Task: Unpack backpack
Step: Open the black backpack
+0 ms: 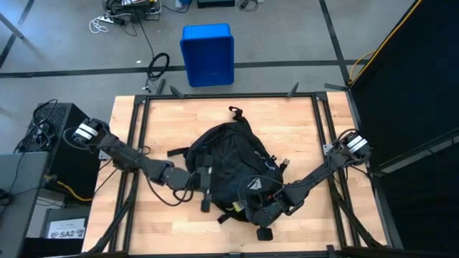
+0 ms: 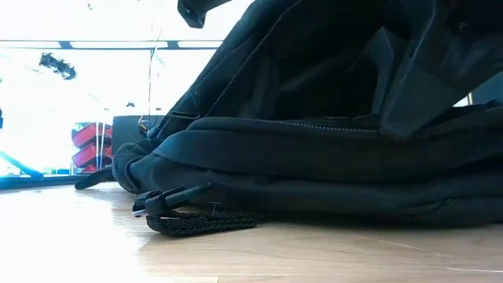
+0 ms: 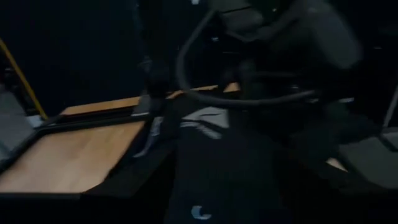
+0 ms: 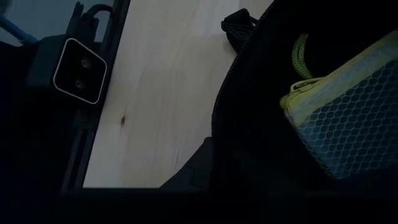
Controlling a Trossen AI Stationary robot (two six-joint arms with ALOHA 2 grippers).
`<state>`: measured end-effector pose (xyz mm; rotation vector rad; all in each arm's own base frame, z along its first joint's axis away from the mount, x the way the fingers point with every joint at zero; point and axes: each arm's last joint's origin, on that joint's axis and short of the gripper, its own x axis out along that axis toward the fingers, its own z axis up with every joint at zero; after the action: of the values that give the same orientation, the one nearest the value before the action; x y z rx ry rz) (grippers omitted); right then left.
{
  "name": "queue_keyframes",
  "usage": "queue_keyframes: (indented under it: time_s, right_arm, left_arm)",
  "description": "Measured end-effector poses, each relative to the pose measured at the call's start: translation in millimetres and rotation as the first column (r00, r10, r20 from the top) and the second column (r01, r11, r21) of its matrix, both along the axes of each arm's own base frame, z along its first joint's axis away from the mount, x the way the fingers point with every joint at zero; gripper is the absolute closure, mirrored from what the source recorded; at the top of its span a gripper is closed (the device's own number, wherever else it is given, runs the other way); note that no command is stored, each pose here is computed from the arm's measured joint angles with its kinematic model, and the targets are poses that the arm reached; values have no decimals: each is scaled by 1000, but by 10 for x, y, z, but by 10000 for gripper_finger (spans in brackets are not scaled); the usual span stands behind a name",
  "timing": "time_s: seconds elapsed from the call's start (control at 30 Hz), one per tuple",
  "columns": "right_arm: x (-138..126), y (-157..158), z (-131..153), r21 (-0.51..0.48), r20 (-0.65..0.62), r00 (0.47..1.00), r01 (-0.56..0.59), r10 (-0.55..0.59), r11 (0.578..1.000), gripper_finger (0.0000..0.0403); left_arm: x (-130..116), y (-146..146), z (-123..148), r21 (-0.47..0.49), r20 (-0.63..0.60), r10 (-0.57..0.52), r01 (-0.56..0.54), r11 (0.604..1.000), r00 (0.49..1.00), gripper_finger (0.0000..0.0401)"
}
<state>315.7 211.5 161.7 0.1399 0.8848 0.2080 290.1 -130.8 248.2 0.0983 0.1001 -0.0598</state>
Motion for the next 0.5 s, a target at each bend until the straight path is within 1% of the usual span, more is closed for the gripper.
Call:
queue_keyframes:
  time_s: [0.1,0.23,0.4,0.5]
  right_arm:
    - [15,-15,4,3,5,1000,5,-5,1000,399]
    - [25,-22,8,7,10,1000,9,-9,1000,397]
    - [27,-19,10,8,14,1000,9,-9,1000,396]
    - [28,-19,11,8,15,1000,9,-9,1000,399]
  left_arm:
    - [-52,-109,0,-2,0,-33,33,999,999,172]
    - [-26,-201,-94,7,-13,-37,37,999,999,172]
    - [214,-315,-217,42,-56,-16,19,999,998,172]
    - [413,-329,-279,107,-104,80,-69,992,991,172]
